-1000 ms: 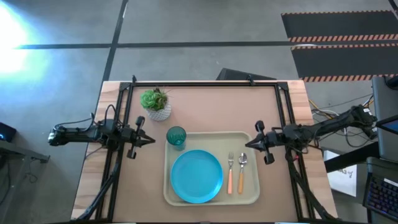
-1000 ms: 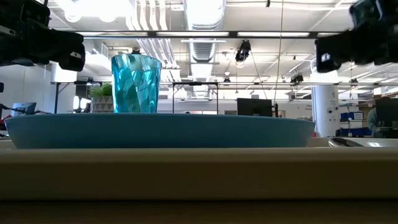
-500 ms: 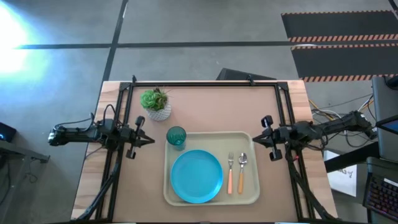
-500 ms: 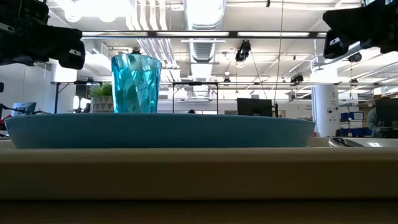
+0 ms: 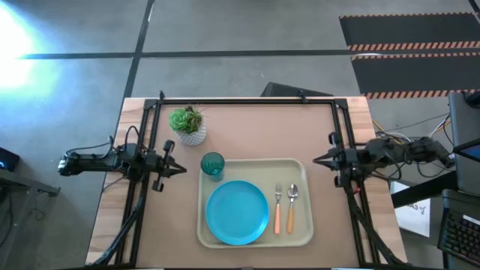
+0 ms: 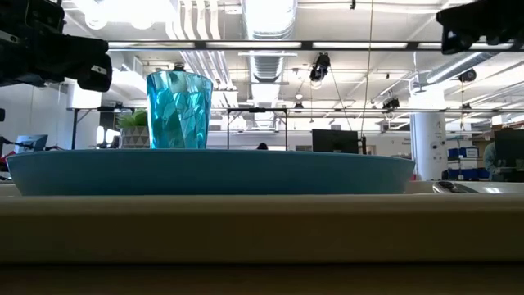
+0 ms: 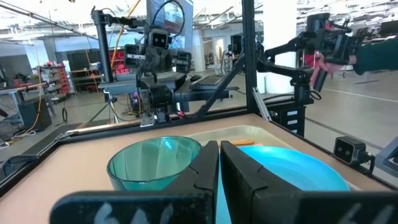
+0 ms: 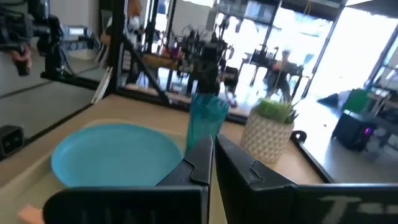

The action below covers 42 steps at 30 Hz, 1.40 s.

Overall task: Pick and place plate/cup/fork/spoon on tray
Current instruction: Return to Home Position

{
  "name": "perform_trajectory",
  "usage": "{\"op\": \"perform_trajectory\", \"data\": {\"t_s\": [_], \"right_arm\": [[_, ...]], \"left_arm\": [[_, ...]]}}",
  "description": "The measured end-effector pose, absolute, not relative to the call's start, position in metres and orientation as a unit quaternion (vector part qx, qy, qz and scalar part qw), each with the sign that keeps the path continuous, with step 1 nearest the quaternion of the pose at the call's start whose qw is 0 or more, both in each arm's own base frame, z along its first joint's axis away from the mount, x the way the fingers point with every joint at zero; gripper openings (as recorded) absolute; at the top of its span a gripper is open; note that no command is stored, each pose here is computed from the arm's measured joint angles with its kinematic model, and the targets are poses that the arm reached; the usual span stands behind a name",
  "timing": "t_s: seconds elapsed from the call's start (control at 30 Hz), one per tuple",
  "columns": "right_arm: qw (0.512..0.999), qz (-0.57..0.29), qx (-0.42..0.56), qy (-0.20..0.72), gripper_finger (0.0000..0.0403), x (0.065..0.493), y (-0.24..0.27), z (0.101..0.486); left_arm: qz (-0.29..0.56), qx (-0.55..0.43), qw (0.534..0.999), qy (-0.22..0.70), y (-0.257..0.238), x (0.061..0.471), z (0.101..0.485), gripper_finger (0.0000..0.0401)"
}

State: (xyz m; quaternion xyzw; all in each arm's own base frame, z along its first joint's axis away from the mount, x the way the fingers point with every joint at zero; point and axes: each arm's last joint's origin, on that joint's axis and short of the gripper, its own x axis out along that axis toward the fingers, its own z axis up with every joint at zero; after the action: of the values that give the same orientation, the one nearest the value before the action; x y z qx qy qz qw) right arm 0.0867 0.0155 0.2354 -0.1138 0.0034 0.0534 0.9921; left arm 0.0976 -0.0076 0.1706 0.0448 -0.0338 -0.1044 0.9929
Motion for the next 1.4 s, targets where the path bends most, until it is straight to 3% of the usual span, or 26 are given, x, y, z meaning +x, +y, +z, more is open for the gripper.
{"op": "perform_trajectory", "data": {"t_s": [0.3, 0.77, 1.4], "right_arm": [[0.994, 0.052, -0.09, -0.046, 0.0009, 0.087, 0.016, 0.205], [0.996, 0.06, -0.058, -0.025, 0.0009, 0.095, 0.018, 0.171], [0.995, 0.066, -0.074, -0.009, 0.0009, 0.097, 0.018, 0.168]], "left_arm": [[-0.1, 0.045, 0.993, -0.037, -0.007, 0.097, 0.171, 0.0], [-0.097, 0.046, 0.993, -0.045, -0.007, 0.097, 0.172, 0.0], [-0.098, 0.049, 0.993, -0.039, -0.007, 0.097, 0.171, 0.0]]}}
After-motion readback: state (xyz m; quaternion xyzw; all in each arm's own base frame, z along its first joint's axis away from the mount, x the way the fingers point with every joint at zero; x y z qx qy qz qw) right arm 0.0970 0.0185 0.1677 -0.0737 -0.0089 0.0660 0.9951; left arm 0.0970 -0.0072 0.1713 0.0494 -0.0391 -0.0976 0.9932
